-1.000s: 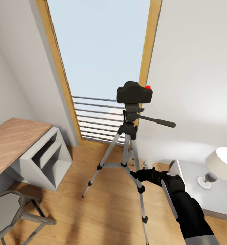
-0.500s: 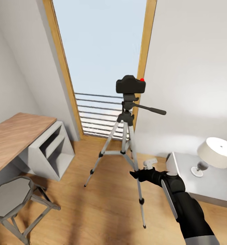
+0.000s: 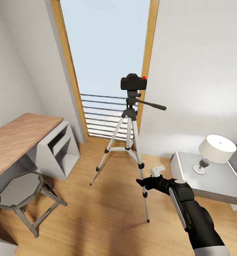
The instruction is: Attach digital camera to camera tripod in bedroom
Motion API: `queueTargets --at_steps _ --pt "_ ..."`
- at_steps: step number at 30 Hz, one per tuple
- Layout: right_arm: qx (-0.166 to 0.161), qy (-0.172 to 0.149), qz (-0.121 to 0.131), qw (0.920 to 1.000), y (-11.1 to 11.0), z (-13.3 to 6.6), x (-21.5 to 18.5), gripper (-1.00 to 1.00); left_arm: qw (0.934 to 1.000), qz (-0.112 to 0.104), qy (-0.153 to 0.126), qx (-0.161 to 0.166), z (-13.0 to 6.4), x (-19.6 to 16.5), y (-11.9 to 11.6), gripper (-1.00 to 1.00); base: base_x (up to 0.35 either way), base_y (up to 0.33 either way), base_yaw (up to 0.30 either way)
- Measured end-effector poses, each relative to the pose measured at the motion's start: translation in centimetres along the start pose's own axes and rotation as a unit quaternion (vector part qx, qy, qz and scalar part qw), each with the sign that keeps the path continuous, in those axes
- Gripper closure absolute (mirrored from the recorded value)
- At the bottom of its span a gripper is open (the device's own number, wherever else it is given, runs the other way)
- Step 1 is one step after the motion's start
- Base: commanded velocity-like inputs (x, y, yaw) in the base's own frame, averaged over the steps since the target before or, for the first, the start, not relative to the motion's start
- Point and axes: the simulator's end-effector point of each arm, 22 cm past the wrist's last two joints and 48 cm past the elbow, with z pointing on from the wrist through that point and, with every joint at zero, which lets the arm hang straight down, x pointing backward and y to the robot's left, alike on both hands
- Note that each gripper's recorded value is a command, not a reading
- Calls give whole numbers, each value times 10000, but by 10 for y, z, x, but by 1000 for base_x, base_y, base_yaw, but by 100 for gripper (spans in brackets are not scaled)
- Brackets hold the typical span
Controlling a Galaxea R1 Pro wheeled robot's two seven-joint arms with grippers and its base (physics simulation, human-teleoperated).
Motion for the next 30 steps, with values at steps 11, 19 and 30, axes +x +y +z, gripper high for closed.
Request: queueTargets --at_steps 11,19,30 --pt "90 43 -49 9999 -13 -4 3 -100 10000 2 0 0 0 0 0 -100 -335 0 0" --pt "123 329 73 9994 -20 5 28 -100 10000 0 -2 5 0 0 0 -100 -190 0 0" --pt "796 2089 980 9698 -127 1 223 -100 10000 2 -3 8 0 0 0 -100 -20 0 0"
